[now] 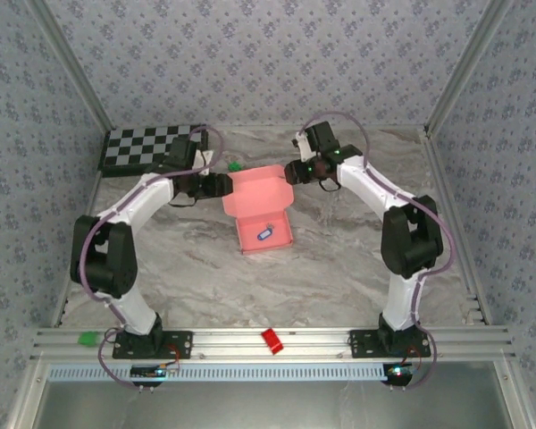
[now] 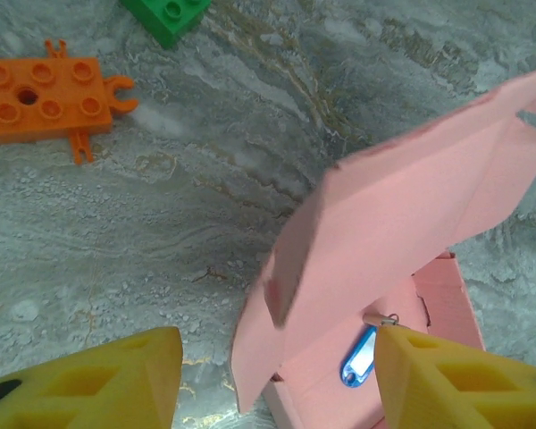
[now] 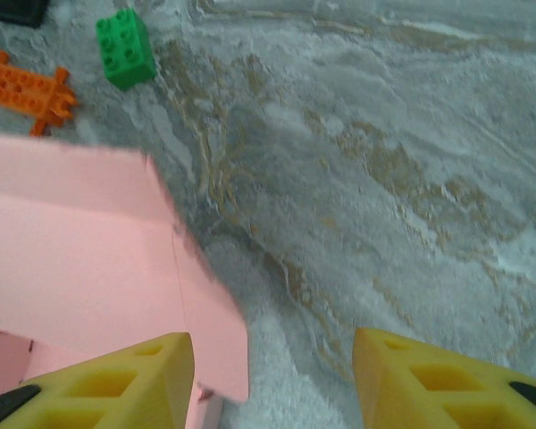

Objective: Fold the paper box

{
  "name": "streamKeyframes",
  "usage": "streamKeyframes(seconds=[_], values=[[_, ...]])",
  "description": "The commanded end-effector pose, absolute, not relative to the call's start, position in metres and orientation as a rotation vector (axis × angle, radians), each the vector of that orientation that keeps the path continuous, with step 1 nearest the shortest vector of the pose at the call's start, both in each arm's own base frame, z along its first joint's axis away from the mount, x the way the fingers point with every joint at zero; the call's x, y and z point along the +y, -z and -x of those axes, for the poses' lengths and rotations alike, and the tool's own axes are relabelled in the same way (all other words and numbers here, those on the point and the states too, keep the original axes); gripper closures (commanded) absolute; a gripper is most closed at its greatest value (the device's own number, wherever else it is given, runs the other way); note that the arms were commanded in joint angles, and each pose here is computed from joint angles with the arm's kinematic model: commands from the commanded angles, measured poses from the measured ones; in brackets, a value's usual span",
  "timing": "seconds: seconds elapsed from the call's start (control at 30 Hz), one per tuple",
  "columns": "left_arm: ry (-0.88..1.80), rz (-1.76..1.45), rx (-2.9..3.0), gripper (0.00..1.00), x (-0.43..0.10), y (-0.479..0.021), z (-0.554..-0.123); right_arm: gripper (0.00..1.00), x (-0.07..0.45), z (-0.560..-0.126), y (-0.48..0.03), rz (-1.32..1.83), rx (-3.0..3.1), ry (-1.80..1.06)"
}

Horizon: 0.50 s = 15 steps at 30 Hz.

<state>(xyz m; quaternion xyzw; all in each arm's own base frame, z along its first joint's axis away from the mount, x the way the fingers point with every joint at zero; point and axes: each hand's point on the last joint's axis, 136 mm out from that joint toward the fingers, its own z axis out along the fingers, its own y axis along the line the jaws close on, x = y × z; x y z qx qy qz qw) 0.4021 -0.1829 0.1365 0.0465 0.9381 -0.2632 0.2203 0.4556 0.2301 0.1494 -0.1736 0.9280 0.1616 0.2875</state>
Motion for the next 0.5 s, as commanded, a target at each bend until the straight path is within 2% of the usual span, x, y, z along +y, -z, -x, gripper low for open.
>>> streamKeyframes(seconds=[0.0,0.23,0.47], values=[[0.783,-0.151,2.637,0.42,-0.189,-0.133,-0.404,0.47,0.242,-0.454,-0.14,0.557,2.506,-0.541],[0.802,-0.151,2.647,0.44,-0.194,-0.129,-0.412,0.47,0.252,-0.46,-0.128,0.582,2.519,-0.657],[0.844,-0.16,2.658,0.52,-0.199,-0.129,-0.413,0.51,0.258,-0.461,-0.123,0.59,2.532,-0.692]])
